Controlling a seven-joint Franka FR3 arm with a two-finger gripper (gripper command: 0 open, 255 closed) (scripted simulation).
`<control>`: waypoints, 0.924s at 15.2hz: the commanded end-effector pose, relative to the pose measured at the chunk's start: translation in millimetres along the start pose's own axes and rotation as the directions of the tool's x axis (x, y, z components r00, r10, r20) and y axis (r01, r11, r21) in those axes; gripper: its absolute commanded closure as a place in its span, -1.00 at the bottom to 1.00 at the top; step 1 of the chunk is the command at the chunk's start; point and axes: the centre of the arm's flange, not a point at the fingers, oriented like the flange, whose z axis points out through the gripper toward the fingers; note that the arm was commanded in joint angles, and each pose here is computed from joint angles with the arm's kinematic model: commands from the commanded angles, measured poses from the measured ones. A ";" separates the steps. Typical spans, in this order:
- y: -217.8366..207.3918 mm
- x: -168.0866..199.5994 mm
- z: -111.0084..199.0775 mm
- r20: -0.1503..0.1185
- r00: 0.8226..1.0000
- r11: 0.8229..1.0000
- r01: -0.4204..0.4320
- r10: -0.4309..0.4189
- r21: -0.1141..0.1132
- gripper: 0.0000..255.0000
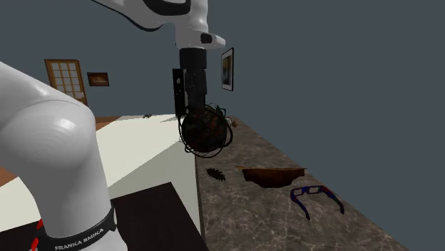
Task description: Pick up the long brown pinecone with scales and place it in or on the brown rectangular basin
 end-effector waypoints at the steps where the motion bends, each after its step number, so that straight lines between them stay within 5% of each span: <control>1: -17.1 4.0 21.3 -0.015 1.000 1.000 0.000 0.000 0.009 -1.00; 14: -125.8 21.5 144.7 -0.102 0.995 0.998 0.010 -0.005 0.056 -1.00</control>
